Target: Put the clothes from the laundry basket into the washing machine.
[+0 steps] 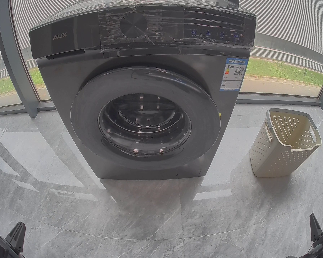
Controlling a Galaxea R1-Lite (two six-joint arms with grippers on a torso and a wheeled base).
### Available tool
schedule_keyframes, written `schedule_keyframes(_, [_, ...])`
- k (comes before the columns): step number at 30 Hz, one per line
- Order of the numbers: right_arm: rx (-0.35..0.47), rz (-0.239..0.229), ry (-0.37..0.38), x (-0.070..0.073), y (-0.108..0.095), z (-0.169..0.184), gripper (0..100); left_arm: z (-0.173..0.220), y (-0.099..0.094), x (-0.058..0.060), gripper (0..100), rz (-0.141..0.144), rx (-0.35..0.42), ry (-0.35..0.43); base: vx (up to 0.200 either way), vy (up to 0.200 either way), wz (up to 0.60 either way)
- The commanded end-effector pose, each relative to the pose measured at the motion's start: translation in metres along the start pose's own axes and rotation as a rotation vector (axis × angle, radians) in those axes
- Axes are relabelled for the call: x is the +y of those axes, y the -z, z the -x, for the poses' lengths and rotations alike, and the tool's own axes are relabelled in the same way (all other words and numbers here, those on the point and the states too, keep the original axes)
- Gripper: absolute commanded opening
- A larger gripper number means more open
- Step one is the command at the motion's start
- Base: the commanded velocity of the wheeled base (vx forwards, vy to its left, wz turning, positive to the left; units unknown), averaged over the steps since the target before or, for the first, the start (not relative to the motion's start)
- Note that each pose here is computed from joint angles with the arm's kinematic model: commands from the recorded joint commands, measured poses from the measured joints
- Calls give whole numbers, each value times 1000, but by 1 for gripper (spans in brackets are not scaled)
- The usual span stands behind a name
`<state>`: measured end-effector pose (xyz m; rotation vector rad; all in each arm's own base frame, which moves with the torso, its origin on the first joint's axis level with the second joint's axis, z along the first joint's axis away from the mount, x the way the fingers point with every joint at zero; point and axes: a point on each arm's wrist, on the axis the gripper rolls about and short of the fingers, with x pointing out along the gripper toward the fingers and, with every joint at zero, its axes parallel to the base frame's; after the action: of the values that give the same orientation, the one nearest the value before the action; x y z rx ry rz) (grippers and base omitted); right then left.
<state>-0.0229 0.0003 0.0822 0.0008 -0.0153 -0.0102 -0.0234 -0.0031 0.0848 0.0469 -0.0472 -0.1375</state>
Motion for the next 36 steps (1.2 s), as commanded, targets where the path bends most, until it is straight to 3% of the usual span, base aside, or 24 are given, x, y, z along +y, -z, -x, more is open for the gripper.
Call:
schedule_keyframes(1, [6,1,-1,0,5,0,100,1,3,-1,0,-23,-7,31,0,0,0])
schedule_keyframes(6, [6,1,1,0,5,0,100,0,2,-1,0,30,-10,19,0,0,0])
schedule_keyframes(9, [6,-1,1,0,5,0,100,0,3,0,0,15,-8,5,0,0,0])
schedule_keyframes(17, [6,1,1,0,5,0,100,1,3,0,0,53,0,7,75,0,0])
schedule_keyframes(22, [5,1,2,0,5,0,100,0,3,0,0,20,-8,5,120,0,0])
schedule_keyframes(28, [6,1,-1,0,5,0,100,0,3,0,0,77,-5,7,0,0,0])
schedule_keyframes(29, [5,1,-1,0,5,0,100,0,3,0,0,74,-2,4,0,0,0])
schedule_keyframes(31, [6,1,1,0,5,0,100,2,-10,0,0,53,-34,25,0,0,0])
schedule_keyframes(33, [6,1,-1,0,5,0,100,0,-45,0,0,51,-72,77,0,0,0])
schedule_keyframes(36, [8,-1,-1,0,5,0,100,1,-88,-2,0,47,-120,286,0,0,0])
